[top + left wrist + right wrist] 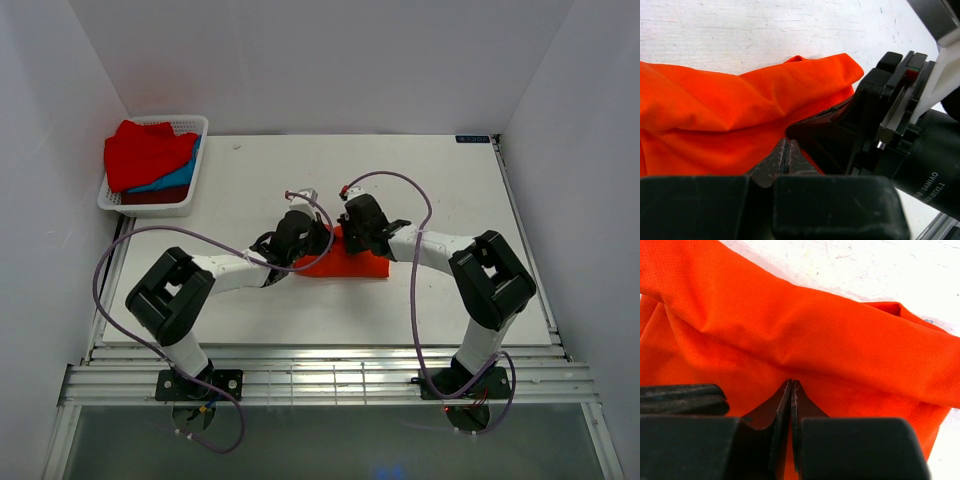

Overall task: Fold and stack the t-shirts
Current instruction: Fold the tshirt

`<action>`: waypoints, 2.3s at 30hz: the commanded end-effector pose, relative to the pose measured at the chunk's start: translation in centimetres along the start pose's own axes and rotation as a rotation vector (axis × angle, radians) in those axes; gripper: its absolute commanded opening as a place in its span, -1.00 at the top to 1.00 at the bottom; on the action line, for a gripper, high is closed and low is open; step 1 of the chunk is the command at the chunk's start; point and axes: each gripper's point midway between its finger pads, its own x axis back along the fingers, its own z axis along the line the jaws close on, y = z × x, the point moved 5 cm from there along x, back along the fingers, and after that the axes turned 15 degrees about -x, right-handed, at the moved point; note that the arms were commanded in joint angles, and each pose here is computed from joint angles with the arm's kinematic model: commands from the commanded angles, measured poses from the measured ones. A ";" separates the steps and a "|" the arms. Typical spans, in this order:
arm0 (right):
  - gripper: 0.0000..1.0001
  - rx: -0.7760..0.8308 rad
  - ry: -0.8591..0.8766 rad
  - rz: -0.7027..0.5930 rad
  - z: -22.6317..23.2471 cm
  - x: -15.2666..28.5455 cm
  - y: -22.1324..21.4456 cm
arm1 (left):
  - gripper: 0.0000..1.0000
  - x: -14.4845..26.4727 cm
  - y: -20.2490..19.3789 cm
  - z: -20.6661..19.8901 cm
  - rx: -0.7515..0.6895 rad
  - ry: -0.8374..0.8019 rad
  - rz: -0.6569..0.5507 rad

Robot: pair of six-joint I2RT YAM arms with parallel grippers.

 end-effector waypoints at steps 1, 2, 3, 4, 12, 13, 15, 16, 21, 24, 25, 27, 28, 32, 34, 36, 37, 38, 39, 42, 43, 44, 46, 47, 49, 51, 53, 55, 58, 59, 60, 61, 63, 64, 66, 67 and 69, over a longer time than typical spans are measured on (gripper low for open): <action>0.84 -0.020 0.073 -0.054 1.8 -0.1 2.0 | 1.00 -0.1 0.1 -1.5 0.015 -0.064 -0.021; 0.84 -0.016 0.068 -0.050 1.7 -0.3 1.9 | 1.00 -0.2 -0.2 -1.7 0.013 -0.074 -0.017; 0.85 -0.016 0.067 -0.047 1.7 -0.4 1.8 | 1.00 -0.3 -0.6 -1.8 0.011 -0.075 -0.009; 0.85 -0.016 0.065 -0.048 1.7 -0.6 1.9 | 1.00 -0.3 -1.0 -2.0 0.010 -0.081 -0.002; 0.85 -0.001 0.056 -0.048 2.1 -2.0 2.7 | 1.00 -0.8 -5.2 -2.5 0.010 -0.093 0.083; 0.84 0.002 0.055 -0.053 2.2 -2.2 2.9 | 1.00 -0.8 -5.7 -2.5 0.010 -0.092 0.092; 0.85 0.009 0.047 -0.064 2.4 -2.7 3.5 | 1.00 -0.9 -6.8 -2.2 0.008 -0.086 0.116; 0.85 0.012 0.044 -0.074 2.5 -2.8 3.8 | 1.00 -0.9 -7.2 -2.1 0.008 -0.084 0.124; 0.84 0.038 -0.029 -0.143 2.8 -3.5 7.1 | 1.00 -0.9 -9.1 -1.8 0.002 -0.074 0.163; 0.85 0.060 -0.085 -0.226 3.0 -3.1 10.4 | 1.00 -0.7 -10.0 -1.7 0.001 -0.069 0.182; 0.85 0.073 -0.102 -0.246 2.9 -2.9 11.4 | 1.00 -0.5 -10.4 -1.6 0.000 -0.065 0.189; 0.85 0.077 -0.127 -0.288 3.1 -2.1 13.3 | 1.00 -0.5 -10.5 -1.7 -0.001 -0.069 0.189; 0.84 0.079 -0.136 -0.292 3.0 -1.8 13.5 | 1.00 -0.5 -10.4 -1.7 -0.003 -0.069 0.183; 0.81 0.055 -0.116 -0.326 2.8 1.6 13.5 | 1.00 -0.4 -8.1 -2.4 -0.030 -0.083 0.121; 0.60 0.052 -0.117 -0.289 1.7 2.1 11.3 | 1.00 -0.1 -6.6 -2.8 -0.044 -0.082 0.094; 0.31 0.030 -0.099 -0.301 1.4 4.1 10.7 | 1.00 0.2 -3.4 -3.6 -0.067 -0.071 0.023; 0.22 0.032 -0.111 -0.263 0.5 4.0 8.9 | 1.00 0.5 -2.9 -3.5 -0.079 -0.046 0.032; 0.13 0.027 -0.089 -0.270 0.5 5.2 8.7 | 1.00 0.7 -2.1 -3.3 -0.101 -0.024 0.024; -0.06 0.026 -0.081 -0.260 0.4 5.5 8.0 | 0.74 1.1 0.0 -3.8 -0.103 -0.012 -0.021; -0.42 0.012 -0.066 -0.222 -0.7 6.5 5.8 | -0.12 2.4 2.2 -3.0 -0.125 0.083 -0.042; -0.50 0.004 -0.058 -0.209 -1.0 6.6 5.4 | -0.69 2.8 2.2 -2.2 -0.130 0.146 -0.023; -0.64 0.003 -0.022 -0.180 -1.1 6.9 4.5 | -0.82 3.1 2.3 -1.9 -0.136 0.170 -0.017; -0.81 -0.019 -0.001 -0.154 -1.8 6.8 4.0 | -0.95 3.7 2.5 -0.5 -0.136 0.229 -0.007; -0.85 -0.023 0.023 -0.134 -1.8 6.9 3.5 | -0.96 3.8 2.3 -0.2 -0.136 0.232 0.001; -0.86 -0.042 0.019 -0.105 -3.0 6.4 2.6 | -0.96 3.6 1.7 1.7 -0.109 0.242 0.015; -0.89 -0.059 0.045 -0.061 -3.9 6.0 1.8 | -0.85 3.3 1.2 2.3 -0.096 0.213 0.031; -0.90 -0.073 0.102 -0.036 -4.0 5.9 1.3 | -0.71 2.9 0.4 2.3 -0.103 0.188 0.043; -0.91 -0.098 0.102 -0.033 -5.0 5.8 1.0 | -0.63 2.4 -0.1 2.0 -0.094 0.163 0.053; -0.92 -0.121 0.087 -0.028 -6.4 5.8 0.5 | -0.54 1.8 -0.6 1.6 -0.081 0.132 0.065; -0.92 -0.130 0.098 -0.022 -6.7 5.8 0.4 | -0.52 1.5 -1.1 1.7 -0.080 0.128 0.076; -0.92 -0.145 0.098 -0.028 -7.3 5.8 0.5 | -0.51 1.3 -1.3 1.6 -0.078 0.118 0.077; -0.93 -0.160 0.095 -0.006 -7.9 5.7 -0.3 | -0.50 1.3 -1.5 1.7 -0.078 0.119 0.083; -0.93 -0.189 0.141 -0.021 -8.3 5.5 0.1 | -0.49 0.9 -2.3 2.1 -0.081 0.137 0.102; -0.93 -0.201 0.145 -0.008 -8.6 5.1 -0.2 | -0.48 0.8 -2.6 2.3 -0.084 0.147 0.110; -0.93 -0.221 0.185 0.006 -8.8 4.8 -0.6 | -0.46 0.7 -3.5 2.8 -0.084 0.174 0.139; -0.93 -0.231 0.209 0.030 -8.8 4.4 -1.1 | -0.45 0.6 -3.8 3.1 -0.082 0.188 0.152; -0.93 -0.247 0.237 0.035 -8.8 4.0 -1.2 | -0.44 0.5 -4.7 3.6 -0.074 0.225 0.194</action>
